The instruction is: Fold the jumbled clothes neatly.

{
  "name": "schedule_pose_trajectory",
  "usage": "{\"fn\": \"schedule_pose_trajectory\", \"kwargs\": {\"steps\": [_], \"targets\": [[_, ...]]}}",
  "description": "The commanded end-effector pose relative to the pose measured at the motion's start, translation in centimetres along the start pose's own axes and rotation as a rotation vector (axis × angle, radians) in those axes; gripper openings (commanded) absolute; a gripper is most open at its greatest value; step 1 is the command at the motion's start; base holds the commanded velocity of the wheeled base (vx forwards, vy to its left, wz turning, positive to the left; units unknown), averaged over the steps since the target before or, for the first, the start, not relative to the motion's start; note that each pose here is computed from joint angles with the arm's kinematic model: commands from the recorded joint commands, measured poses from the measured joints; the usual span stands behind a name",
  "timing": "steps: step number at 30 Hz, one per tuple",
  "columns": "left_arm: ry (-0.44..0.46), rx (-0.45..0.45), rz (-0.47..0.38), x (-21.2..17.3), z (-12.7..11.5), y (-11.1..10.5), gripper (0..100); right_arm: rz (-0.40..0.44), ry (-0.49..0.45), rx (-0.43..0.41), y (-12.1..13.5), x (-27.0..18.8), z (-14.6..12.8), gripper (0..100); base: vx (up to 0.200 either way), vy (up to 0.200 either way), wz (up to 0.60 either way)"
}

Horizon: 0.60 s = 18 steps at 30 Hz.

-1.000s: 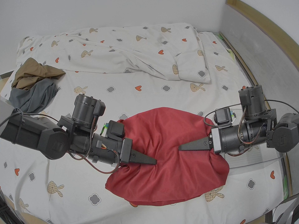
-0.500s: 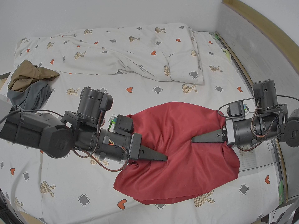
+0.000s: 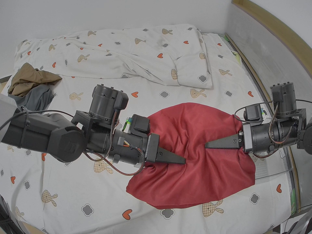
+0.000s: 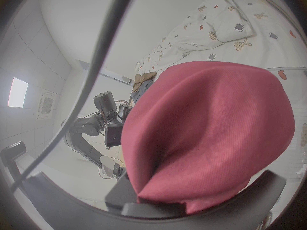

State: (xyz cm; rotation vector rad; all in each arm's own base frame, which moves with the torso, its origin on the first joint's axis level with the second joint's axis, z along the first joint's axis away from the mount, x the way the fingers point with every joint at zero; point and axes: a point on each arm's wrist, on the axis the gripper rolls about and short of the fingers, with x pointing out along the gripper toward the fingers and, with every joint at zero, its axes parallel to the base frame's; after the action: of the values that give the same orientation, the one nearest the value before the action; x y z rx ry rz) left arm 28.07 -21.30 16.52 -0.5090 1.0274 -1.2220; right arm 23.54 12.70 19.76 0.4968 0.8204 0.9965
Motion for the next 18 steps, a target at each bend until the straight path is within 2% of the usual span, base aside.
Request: {"fn": "schedule_pose_trajectory", "kwargs": {"steps": [1, 4, 7, 18], "targets": [[0.004, -0.002, -0.002, 0.3, 0.1, 0.1, 0, 0.001, -0.005, -0.003, 0.1, -0.3, -0.1, 0, 0.0, 0.0, 0.0], [0.009, -0.009, -0.003, 0.5, 0.1, 0.1, 0, 0.001, -0.002, -0.001, 0.2, -0.3, -0.1, 0, 0.0, 0.0, 0.0], [0.013, -0.009, -0.008, 0.9, 0.1, 0.0, 0, 0.003, -0.003, -0.004, 0.3, -0.2, 0.0, 0, 0.0, -0.2, 0.0], [0.01, 0.018, -0.025, 1.2, 0.5, -0.8, 0, 0.001, -0.039, -0.016, 0.7, -1.5, 0.1, 0, 0.0, 0.0, 0.0]]}}
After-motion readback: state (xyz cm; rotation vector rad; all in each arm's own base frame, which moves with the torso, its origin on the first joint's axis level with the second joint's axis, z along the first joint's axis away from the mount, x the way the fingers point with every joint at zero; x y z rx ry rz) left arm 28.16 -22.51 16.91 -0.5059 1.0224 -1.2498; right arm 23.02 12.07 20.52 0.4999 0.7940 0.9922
